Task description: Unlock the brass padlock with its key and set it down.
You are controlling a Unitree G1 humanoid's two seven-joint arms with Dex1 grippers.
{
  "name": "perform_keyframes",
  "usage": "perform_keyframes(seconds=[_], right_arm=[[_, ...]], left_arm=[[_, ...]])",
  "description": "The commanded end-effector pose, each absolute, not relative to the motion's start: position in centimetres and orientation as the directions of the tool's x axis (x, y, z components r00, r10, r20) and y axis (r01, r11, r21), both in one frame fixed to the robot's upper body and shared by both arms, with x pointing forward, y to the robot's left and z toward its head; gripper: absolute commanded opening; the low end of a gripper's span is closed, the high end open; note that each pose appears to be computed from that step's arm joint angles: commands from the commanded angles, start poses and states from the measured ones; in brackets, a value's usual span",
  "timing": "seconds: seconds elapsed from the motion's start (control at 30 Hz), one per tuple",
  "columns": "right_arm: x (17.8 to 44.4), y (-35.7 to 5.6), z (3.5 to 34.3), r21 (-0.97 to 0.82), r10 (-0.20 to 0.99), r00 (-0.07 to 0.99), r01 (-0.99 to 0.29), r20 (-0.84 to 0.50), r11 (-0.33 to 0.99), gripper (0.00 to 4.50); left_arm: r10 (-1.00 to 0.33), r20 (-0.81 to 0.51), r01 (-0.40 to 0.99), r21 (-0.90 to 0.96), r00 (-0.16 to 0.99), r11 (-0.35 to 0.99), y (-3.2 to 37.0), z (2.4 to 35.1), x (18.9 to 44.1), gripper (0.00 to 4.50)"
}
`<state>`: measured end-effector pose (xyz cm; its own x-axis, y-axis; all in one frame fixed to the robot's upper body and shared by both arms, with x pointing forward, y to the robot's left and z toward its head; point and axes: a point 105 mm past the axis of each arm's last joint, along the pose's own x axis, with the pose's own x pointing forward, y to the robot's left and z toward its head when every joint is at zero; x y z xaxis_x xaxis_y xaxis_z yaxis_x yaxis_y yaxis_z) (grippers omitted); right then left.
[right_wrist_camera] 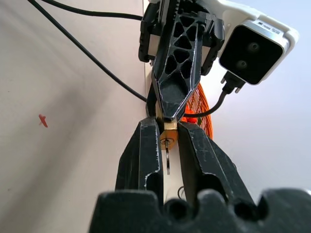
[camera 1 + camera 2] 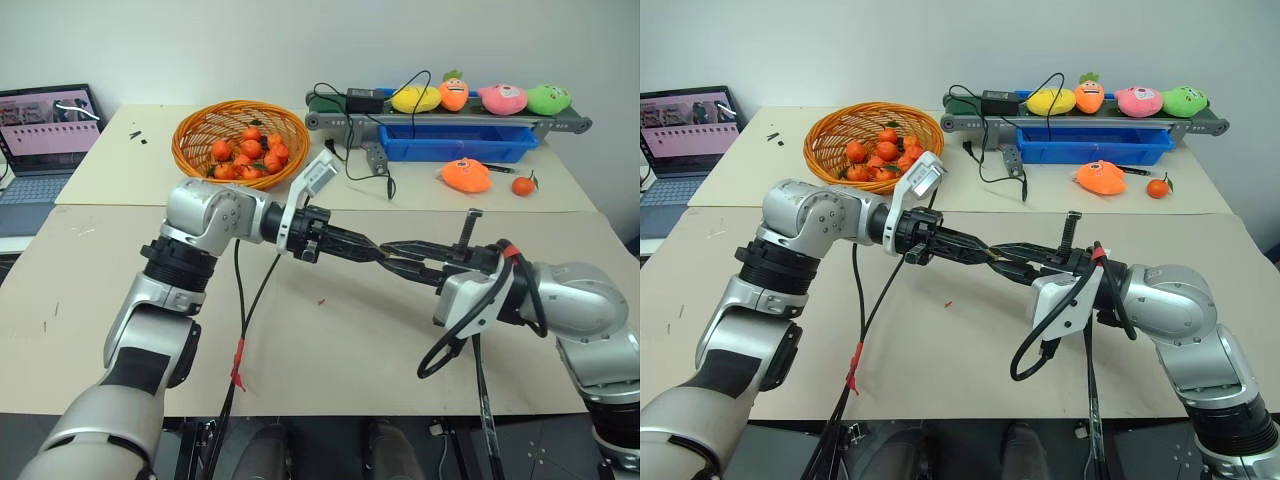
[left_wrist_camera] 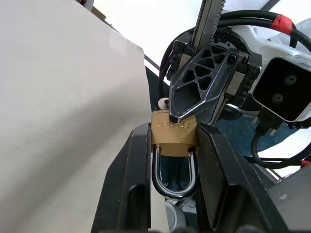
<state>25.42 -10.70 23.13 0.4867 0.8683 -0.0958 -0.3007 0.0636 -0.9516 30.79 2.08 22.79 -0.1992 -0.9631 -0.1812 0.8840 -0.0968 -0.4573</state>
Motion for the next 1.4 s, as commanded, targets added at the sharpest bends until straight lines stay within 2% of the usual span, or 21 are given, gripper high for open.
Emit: perform_keyframes(seconds=[0.03,0.47,0.53,0.73,0.93,1.23,1.33,1.4], right_arm=[[24.8,-10.4,24.8,-0.967,0.880,0.474,-0.238,-0.033,0.092,0.12],[24.9,-10.5,24.9,-0.968,0.873,0.487,-0.229,-0.027,0.098,0.12],[24.9,-10.5,24.9,-0.968,0.873,0.487,-0.230,-0.026,0.099,0.12],[25.1,-10.5,24.8,-0.967,0.873,0.488,-0.233,-0.025,0.103,0.12],[25.3,-10.9,24.5,-0.964,0.866,0.499,-0.243,-0.034,0.103,0.12],[26.8,-13.2,24.0,-0.953,0.816,0.577,-0.265,-0.034,0.148,0.12],[27.0,-13.6,24.0,-0.942,0.808,0.589,-0.284,-0.026,0.177,0.12],[27.2,-13.8,24.5,-0.929,0.804,0.594,-0.299,-0.001,0.219,0.12]], left_arm=[[-0.955,-0.186,0.894,-0.429,-0.231,-0.133,1.2,23.4,30.3,0.81],[-0.954,-0.194,0.898,-0.421,-0.230,-0.131,1.2,23.4,30.3,0.81],[-0.956,-0.188,0.896,-0.424,-0.226,-0.129,1.3,23.6,30.4,1.84],[-0.955,-0.163,0.884,-0.441,-0.249,-0.155,1.9,24.6,30.1,3.86],[-0.965,-0.164,0.917,-0.377,-0.206,-0.131,3.3,25.6,31.0,3.86],[-0.990,-0.137,0.972,-0.229,0.018,0.049,5.8,27.9,34.3,3.86],[-0.983,-0.153,0.978,-0.165,0.100,0.125,6.3,27.3,35.1,3.86],[-0.972,-0.197,0.985,-0.084,0.131,0.150,6.5,25.7,35.0,3.86]])
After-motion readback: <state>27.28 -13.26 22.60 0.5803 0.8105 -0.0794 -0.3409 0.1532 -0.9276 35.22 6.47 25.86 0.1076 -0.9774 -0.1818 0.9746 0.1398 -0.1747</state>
